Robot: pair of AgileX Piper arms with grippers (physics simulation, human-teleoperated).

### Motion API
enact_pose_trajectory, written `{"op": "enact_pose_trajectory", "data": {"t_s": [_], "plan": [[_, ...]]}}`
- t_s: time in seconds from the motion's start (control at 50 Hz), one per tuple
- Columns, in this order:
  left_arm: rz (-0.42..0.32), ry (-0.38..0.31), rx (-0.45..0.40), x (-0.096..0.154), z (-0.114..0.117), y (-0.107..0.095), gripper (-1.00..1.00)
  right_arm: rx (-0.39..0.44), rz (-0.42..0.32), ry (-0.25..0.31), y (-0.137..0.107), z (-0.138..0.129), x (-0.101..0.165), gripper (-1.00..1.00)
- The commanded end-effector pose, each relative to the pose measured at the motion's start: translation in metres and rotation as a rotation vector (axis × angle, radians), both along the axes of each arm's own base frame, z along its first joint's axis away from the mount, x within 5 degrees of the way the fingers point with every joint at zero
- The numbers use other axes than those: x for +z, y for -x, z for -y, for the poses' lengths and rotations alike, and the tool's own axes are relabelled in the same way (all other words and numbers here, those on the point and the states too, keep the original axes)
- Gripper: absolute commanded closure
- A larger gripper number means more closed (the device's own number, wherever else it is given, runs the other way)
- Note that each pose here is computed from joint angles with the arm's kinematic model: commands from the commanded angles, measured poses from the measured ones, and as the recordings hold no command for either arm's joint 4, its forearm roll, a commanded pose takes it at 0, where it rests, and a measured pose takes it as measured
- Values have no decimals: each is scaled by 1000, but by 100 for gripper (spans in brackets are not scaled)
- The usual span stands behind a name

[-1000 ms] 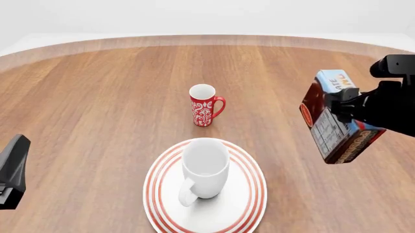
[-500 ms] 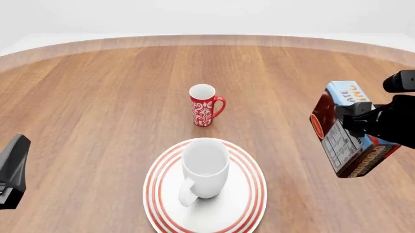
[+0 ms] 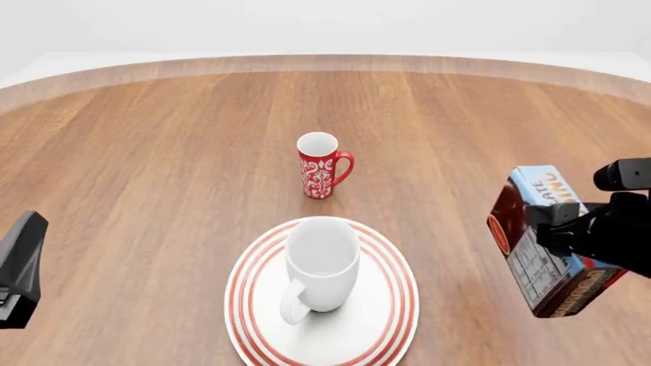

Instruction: Pick up the white mug and put it on the plate, and put the chocolate pudding to the right of the plate.

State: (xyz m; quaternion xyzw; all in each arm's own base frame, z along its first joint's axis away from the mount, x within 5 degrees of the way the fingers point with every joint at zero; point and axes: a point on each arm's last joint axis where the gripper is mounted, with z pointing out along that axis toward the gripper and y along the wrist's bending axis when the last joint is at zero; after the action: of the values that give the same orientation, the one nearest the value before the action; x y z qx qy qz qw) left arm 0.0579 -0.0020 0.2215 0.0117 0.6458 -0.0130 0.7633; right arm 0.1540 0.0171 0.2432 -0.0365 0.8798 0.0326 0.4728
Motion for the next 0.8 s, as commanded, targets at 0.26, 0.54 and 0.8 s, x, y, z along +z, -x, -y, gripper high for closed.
{"op": "enact_pose_trajectory", "data": {"t_s": [0.26,0.54,0.8], "plan": [[0,1,1,0,0,0,-100,7,-49,8,-1,-1,-25,100],[0,1,1,0,0,0,-100,21,-71,20,-1,-2,-39,100],[0,1,0,0,0,0,-100,28,-88,24,-2,-3,-49,100]]}}
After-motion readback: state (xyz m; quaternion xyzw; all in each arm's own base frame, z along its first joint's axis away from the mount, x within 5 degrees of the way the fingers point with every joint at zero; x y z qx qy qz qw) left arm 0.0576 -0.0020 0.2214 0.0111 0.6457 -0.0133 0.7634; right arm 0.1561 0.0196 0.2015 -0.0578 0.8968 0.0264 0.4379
